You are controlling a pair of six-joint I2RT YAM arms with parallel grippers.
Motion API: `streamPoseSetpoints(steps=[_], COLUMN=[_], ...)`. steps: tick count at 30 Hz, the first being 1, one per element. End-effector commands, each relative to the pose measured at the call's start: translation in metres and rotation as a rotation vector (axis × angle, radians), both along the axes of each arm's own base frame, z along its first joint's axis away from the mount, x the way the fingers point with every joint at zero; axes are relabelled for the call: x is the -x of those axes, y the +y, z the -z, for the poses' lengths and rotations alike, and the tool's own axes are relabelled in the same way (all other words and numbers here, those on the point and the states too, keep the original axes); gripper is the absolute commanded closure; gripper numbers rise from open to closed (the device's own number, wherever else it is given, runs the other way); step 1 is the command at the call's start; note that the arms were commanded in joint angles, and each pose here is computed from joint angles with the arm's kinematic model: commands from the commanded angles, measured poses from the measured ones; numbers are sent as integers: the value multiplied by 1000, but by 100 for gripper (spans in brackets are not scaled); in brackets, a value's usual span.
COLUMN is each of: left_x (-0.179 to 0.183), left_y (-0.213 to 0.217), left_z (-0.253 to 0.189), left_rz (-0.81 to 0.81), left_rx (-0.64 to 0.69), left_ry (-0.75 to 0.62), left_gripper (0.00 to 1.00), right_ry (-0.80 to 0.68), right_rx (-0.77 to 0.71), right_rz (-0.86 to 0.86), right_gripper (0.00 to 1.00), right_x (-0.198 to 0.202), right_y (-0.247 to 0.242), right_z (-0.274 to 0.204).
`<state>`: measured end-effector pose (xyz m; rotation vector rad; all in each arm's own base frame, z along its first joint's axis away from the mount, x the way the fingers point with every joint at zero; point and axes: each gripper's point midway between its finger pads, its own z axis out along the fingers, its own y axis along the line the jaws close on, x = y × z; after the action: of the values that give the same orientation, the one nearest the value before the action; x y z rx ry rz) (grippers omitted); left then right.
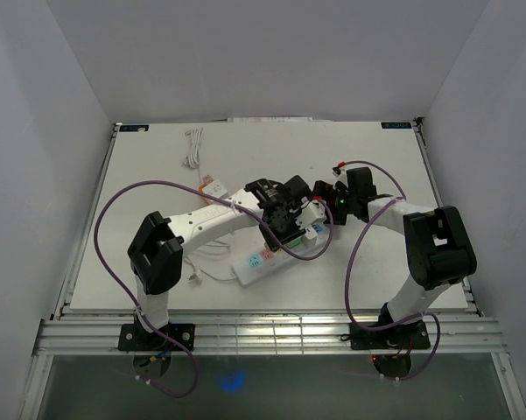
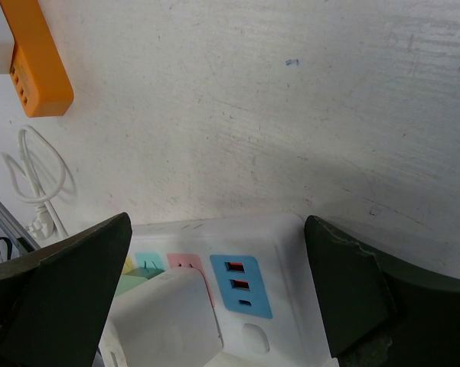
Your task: Insert the plug
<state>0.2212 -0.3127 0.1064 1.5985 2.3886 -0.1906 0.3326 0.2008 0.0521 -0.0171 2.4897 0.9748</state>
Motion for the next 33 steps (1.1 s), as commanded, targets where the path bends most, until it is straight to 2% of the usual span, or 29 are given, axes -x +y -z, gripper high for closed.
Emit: streamPoseSetpoints(steps=[1, 14, 22, 33], left_x=[-4, 16, 19, 14], left_y=[-9, 10, 11, 11], left_z=[-25, -18, -5, 2], left_rz=[21, -44, -26, -35], left_rx=[45, -26, -42, -10], left_ry=[-34, 59, 88, 132], left_gripper=[100, 100, 100, 100], right_ry=[-70, -77, -83, -91], right_rx=[-24, -25, -26, -25], right_rz=[-19, -29, -29, -30], right_gripper=[1, 1, 0, 0], right_x=[-4, -7, -6, -5], right_y=[4, 6, 5, 4], right_z=[-17, -22, -24, -28])
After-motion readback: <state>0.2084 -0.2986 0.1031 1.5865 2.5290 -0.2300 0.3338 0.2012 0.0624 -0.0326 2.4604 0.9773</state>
